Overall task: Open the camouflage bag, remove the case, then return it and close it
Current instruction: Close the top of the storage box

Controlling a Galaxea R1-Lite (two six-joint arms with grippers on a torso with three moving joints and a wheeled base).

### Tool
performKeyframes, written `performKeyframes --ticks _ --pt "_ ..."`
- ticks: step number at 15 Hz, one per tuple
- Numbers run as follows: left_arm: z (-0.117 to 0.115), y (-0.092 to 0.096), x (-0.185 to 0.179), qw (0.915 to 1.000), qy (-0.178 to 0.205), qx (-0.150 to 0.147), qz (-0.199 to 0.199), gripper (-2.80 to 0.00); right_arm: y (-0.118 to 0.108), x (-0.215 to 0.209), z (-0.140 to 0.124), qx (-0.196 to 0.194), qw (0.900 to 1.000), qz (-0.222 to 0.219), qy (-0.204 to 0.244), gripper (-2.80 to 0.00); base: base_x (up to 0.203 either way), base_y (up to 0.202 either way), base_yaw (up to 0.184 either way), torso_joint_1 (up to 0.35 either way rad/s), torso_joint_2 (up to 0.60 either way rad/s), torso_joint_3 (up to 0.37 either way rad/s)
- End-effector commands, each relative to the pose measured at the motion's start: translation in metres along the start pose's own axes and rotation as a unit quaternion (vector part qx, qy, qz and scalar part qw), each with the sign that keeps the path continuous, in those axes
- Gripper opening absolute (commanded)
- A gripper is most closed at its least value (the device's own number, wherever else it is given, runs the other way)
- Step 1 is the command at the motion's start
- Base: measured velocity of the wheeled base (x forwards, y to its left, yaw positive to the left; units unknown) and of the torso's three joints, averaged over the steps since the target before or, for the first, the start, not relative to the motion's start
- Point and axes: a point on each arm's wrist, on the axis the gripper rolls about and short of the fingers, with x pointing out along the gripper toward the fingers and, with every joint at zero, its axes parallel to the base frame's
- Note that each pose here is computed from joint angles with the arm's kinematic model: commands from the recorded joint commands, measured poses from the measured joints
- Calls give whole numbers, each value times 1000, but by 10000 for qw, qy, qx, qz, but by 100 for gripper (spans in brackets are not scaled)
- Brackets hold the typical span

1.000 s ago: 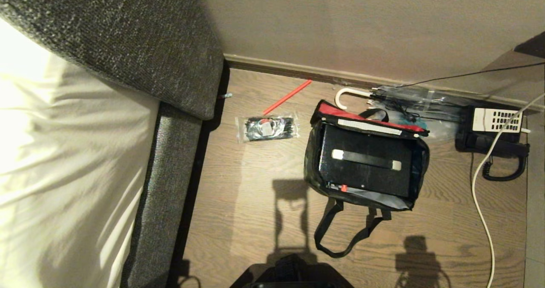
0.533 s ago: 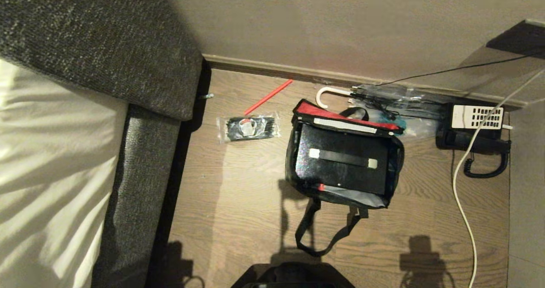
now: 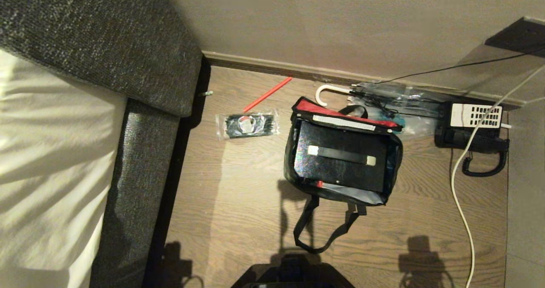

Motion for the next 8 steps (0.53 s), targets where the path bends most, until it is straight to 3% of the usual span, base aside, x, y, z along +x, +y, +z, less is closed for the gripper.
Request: performKeyframes --ticks 1,8 --pt "0 0 0 10000 15 2 -5 -280 0 0 0 6 10000 -4 30 -280 0 0 0 0 0 0" --pt "0 0 0 10000 8 -44 3 -280 0 0 0 21 10000 -4 30 -280 0 0 0 0 0 0"
